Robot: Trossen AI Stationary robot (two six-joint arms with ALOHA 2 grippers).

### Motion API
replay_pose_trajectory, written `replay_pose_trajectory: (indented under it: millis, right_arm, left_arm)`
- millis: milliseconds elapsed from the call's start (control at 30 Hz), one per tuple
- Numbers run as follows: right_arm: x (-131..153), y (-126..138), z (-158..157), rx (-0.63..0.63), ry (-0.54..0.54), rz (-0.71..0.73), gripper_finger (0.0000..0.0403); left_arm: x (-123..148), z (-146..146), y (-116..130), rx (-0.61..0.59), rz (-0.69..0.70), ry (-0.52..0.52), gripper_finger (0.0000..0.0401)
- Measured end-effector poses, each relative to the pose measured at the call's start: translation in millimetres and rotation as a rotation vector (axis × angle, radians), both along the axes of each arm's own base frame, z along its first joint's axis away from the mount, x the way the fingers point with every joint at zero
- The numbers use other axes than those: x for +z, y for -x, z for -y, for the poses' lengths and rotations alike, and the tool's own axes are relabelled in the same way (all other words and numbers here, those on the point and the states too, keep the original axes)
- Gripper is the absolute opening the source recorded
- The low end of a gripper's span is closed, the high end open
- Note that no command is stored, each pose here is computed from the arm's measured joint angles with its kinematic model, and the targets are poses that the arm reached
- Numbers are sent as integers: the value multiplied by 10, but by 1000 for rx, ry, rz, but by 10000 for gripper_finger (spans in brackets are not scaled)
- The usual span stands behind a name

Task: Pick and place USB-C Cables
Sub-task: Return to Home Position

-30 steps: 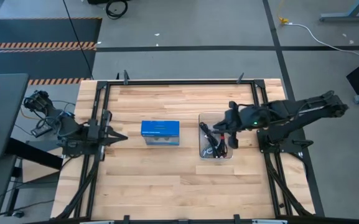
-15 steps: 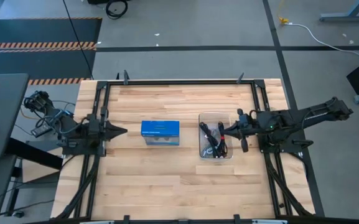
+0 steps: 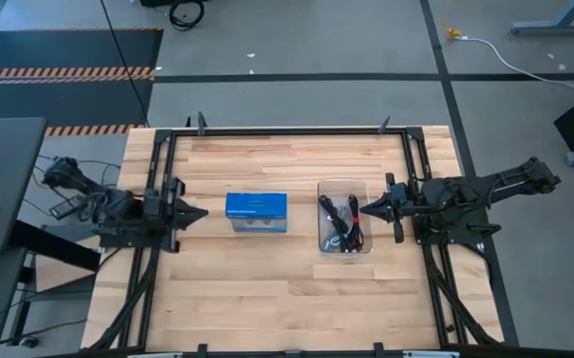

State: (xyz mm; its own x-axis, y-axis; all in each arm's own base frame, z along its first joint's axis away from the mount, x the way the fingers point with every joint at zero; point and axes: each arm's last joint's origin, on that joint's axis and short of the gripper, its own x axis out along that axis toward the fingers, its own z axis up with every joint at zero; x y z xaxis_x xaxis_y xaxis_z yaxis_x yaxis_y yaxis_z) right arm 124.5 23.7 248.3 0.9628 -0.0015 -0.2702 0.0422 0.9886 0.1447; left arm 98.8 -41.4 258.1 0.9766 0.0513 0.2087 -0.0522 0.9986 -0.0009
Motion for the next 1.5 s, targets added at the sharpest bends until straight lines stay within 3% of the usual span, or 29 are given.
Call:
replay_pose_trajectory:
  millis: [233,533,833,1000,1500]
  right_arm:
    - [-10,-44,-31,87,43,121,3]
    - [-536,14,17,96,53,170,3]
    - [-570,136,92,133,81,268,3]
    - [-694,161,133,129,79,256,3]
    - [-856,178,260,95,47,228,4]
  left_arm:
    - [-200,-85,-67,-16,-27,33,4]
    - [-472,-235,-140,60,-72,122,4]
    - [-601,-312,-155,70,-37,136,4]
    - [-741,-327,-153,81,-39,148,4]
    - [-765,-368,-163,65,-63,139,4]
